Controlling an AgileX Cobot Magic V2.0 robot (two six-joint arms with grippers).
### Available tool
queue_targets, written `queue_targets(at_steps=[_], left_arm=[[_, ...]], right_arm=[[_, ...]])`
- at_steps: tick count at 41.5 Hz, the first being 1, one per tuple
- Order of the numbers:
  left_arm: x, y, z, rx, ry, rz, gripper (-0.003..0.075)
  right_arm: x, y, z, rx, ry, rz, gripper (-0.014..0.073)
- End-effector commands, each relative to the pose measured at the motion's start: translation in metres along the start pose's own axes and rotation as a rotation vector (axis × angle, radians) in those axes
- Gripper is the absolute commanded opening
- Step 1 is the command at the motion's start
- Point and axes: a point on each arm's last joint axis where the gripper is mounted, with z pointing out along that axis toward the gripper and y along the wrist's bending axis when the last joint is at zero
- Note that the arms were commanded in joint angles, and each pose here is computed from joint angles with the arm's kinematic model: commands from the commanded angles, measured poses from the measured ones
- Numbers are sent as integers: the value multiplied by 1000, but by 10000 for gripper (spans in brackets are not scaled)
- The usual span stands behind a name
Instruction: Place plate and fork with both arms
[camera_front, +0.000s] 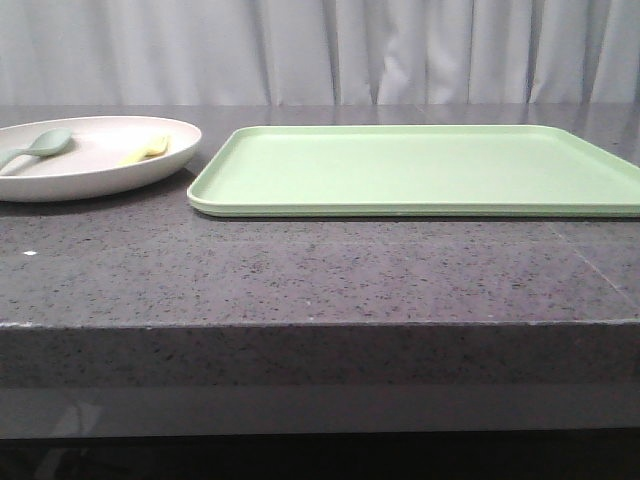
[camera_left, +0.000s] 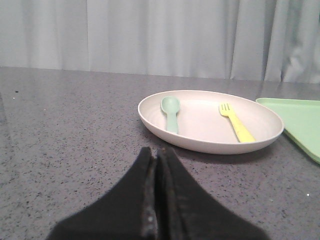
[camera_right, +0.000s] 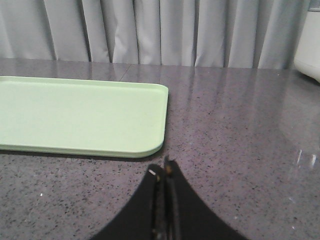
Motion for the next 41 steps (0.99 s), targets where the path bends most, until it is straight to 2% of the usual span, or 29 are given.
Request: queue_targets(at_steps=[1, 7, 14, 20, 26, 31, 41], left_arm=[[-12, 0, -3, 7, -151, -9, -20], [-38, -1, -8, 11, -209, -11, -20], [-88, -4, -21, 21, -234, -10, -20], [-128, -6, -25, 28, -161, -7, -20], [-165, -8, -15, 33, -30, -4, -20], [-177, -9, 0, 35, 83, -3, -20], [-168, -9, 30, 30, 205, -5, -20]], right_arm=[[-14, 1, -3, -3, -144, -6, -67], [-32, 1, -6, -4, -173, -5, -67], [-80, 2, -19, 1, -179, -2, -67], [-122, 3, -26, 6, -134, -1, -67], [-149, 3, -17, 14, -13, 0, -67], [-157, 3, 0, 18, 81, 0, -67], [-150, 3, 25, 20, 188, 0, -67]])
